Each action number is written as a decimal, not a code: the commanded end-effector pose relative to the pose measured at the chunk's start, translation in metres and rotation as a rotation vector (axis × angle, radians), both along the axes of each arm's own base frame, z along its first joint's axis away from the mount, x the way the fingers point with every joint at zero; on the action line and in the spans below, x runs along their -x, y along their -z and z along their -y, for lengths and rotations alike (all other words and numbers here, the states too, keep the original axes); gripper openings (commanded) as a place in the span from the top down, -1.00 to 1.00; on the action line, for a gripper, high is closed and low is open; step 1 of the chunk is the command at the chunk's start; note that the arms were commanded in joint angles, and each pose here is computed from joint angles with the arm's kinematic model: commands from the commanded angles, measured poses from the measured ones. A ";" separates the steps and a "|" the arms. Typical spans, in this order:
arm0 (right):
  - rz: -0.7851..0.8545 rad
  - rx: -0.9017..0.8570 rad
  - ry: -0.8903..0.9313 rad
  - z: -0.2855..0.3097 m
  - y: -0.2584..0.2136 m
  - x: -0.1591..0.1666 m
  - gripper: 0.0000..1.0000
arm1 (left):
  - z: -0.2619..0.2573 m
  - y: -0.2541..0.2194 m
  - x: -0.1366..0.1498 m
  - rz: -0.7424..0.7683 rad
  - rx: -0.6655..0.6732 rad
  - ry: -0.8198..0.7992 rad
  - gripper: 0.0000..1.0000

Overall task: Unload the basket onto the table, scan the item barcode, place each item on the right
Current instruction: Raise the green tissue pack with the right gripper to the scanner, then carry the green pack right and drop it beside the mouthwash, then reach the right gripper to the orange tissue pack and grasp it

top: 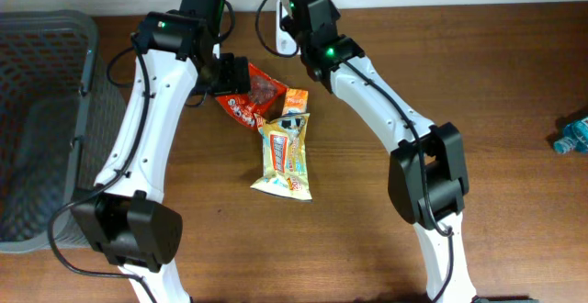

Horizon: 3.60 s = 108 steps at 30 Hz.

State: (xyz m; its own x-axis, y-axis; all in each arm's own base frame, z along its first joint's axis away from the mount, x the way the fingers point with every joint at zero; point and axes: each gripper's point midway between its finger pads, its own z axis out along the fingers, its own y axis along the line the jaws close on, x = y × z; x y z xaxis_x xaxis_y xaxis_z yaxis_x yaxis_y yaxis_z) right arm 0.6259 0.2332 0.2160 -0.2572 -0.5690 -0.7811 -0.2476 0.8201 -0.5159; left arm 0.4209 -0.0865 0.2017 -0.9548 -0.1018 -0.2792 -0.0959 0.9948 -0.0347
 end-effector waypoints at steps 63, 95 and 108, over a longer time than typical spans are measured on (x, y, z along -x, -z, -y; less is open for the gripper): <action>-0.868 -0.972 0.741 0.296 -0.018 0.221 -0.97 | 0.000 0.000 0.000 0.000 0.002 -0.009 -0.98; -0.908 -0.874 0.480 0.137 -0.011 0.186 -0.97 | 0.000 0.001 0.000 -0.001 0.002 -0.009 -0.98; -1.002 -0.743 0.261 0.000 0.116 0.138 -0.77 | 0.000 0.000 0.000 0.000 0.002 -0.009 -0.98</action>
